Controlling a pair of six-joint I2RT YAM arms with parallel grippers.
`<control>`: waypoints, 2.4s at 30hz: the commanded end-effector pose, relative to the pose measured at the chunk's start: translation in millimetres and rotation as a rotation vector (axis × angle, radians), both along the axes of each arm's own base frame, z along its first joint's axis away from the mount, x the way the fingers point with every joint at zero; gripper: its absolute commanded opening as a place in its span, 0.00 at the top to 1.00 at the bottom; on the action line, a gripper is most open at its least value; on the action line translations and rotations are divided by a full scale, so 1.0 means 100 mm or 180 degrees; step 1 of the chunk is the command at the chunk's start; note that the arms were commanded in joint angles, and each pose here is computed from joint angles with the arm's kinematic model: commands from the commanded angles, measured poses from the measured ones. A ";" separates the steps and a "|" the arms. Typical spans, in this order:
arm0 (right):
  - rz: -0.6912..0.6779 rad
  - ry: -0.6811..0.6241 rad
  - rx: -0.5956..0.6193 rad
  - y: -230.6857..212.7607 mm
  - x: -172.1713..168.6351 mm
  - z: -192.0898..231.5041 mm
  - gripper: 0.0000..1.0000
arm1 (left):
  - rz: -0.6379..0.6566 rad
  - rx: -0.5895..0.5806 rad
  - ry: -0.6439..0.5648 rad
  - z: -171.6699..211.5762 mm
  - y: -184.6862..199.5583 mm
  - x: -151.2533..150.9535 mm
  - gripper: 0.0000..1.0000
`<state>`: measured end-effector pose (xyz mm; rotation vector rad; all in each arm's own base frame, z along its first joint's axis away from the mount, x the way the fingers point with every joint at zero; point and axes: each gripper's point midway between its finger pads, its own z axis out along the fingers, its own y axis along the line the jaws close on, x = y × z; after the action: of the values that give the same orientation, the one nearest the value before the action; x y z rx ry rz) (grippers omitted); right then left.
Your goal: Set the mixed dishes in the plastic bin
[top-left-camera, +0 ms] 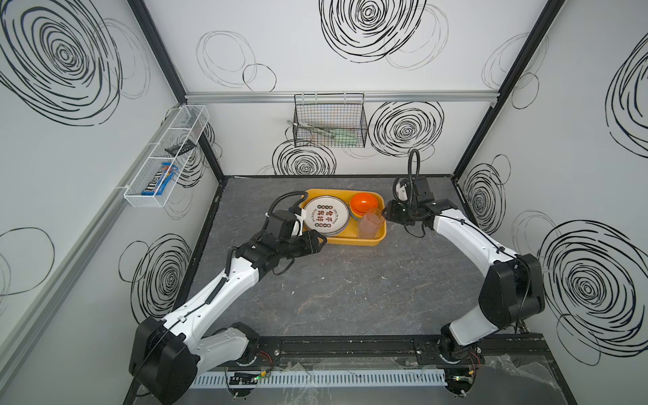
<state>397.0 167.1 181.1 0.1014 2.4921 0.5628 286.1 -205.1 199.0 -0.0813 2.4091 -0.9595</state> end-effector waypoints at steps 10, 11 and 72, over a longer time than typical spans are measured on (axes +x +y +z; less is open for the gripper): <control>0.0266 -0.0488 0.0121 0.08 -0.21 0.49 0.40 | 0.0186 0.0085 -0.0292 0.23 0.34 0.26 0.03; 0.0267 -0.0530 0.0124 0.07 -0.21 0.51 0.39 | 0.0201 0.0097 -0.0301 0.23 0.37 0.28 0.04; -0.1401 -0.2429 -0.1194 -1.91 -0.25 -0.57 0.03 | 0.2115 0.2083 -0.2733 -0.50 2.19 0.75 0.04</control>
<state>362.7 -49.0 108.2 0.3870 1.7983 -0.2250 358.3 16.6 122.0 -0.1843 1.6978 0.1356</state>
